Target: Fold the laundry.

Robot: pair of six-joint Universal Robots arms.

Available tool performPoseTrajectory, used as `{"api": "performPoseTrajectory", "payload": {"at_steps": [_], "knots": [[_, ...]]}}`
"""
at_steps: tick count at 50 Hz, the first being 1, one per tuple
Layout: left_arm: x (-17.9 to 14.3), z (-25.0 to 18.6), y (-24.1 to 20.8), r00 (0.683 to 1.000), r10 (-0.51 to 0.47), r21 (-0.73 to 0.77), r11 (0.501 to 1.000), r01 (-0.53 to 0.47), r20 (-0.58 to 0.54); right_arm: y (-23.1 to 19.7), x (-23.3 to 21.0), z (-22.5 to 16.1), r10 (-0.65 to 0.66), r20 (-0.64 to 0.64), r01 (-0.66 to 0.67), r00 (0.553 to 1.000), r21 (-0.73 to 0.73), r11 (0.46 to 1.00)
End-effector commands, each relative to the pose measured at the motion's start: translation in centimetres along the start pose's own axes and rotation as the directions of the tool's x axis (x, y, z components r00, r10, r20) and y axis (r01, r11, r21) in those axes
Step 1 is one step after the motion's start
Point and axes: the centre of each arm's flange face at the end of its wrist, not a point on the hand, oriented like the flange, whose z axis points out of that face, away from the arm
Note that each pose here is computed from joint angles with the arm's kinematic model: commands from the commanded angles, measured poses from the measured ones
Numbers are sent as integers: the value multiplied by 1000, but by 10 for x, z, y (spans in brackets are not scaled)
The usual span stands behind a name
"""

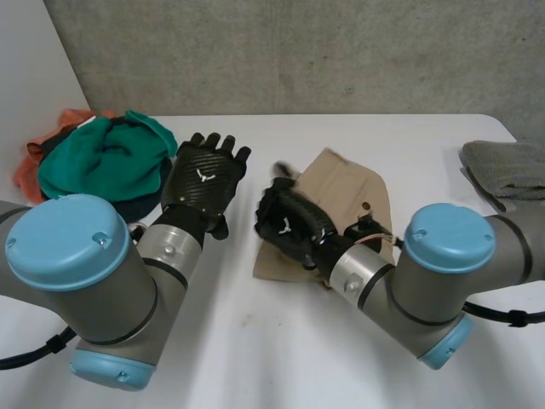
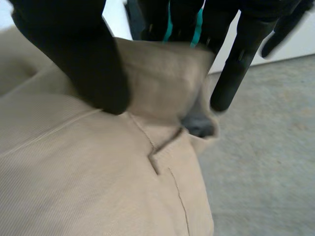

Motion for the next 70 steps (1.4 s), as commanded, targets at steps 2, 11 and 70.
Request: {"api": "performPoseTrajectory", "payload": {"at_steps": [2, 11, 70], "knots": [[-12, 19, -17, 999, -5, 69, 998, 2, 40, 4, 47, -11, 303, -127, -313, 944, -64, 948], [8, 59, -45, 995, -58, 224, 972, 76, -87, 33, 129, -55, 828, -337, -855, 447, 110, 507], [78, 53, -37, 988, 104, 42, 994, -100, -116, 93, 95, -46, 727, -419, -837, 545, -318, 444]]}}
